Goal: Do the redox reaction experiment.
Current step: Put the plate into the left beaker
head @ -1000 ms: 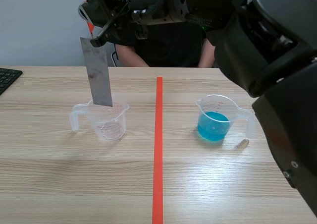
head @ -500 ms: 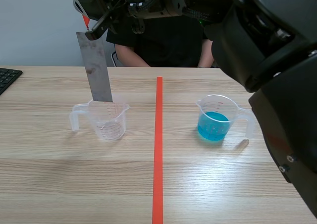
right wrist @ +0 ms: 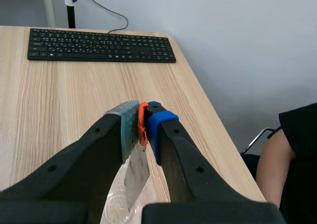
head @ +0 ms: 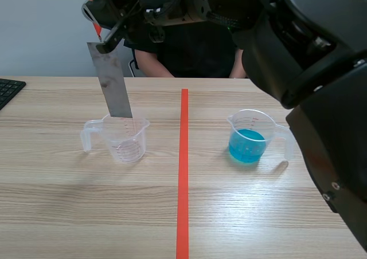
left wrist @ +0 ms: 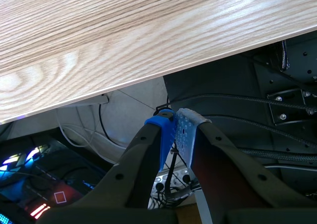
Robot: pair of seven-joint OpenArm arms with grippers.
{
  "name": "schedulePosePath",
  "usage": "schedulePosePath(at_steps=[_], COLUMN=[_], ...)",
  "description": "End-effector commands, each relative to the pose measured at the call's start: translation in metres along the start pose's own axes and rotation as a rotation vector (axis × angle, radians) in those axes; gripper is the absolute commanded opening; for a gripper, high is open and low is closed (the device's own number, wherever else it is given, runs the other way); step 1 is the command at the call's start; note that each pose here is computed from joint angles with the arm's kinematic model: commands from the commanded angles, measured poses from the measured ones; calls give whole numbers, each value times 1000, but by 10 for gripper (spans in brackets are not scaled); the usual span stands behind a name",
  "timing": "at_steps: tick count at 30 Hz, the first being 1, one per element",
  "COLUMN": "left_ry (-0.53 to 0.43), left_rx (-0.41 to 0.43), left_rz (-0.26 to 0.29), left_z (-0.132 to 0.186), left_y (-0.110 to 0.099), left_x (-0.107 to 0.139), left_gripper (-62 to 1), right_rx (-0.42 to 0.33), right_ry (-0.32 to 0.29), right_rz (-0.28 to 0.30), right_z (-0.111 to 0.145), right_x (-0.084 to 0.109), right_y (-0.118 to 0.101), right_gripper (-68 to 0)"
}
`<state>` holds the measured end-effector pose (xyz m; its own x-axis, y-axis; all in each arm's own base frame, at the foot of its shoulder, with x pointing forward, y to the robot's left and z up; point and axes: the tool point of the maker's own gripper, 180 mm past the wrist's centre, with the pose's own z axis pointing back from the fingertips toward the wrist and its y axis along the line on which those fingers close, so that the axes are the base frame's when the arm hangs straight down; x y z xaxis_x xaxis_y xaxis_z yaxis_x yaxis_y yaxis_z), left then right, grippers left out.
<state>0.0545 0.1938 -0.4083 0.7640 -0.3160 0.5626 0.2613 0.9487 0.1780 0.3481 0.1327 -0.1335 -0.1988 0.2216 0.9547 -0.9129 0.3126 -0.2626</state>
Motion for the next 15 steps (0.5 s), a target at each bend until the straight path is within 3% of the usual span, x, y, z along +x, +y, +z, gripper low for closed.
schedulePosePath(at_steps=[1, 15], left_ry=[-13, -13], left_rx=[-5, -5], left_rz=[3, 3], left_z=[1, 1], left_y=[-1, -1], left_x=[3, 3], left_gripper=[-560, -560], right_rx=[-5, -15], right_ry=[-37, 6], right_rz=[16, -21], right_z=[-1, -6], right_x=[13, -18], right_y=[-6, -11], right_gripper=[-658, -658])
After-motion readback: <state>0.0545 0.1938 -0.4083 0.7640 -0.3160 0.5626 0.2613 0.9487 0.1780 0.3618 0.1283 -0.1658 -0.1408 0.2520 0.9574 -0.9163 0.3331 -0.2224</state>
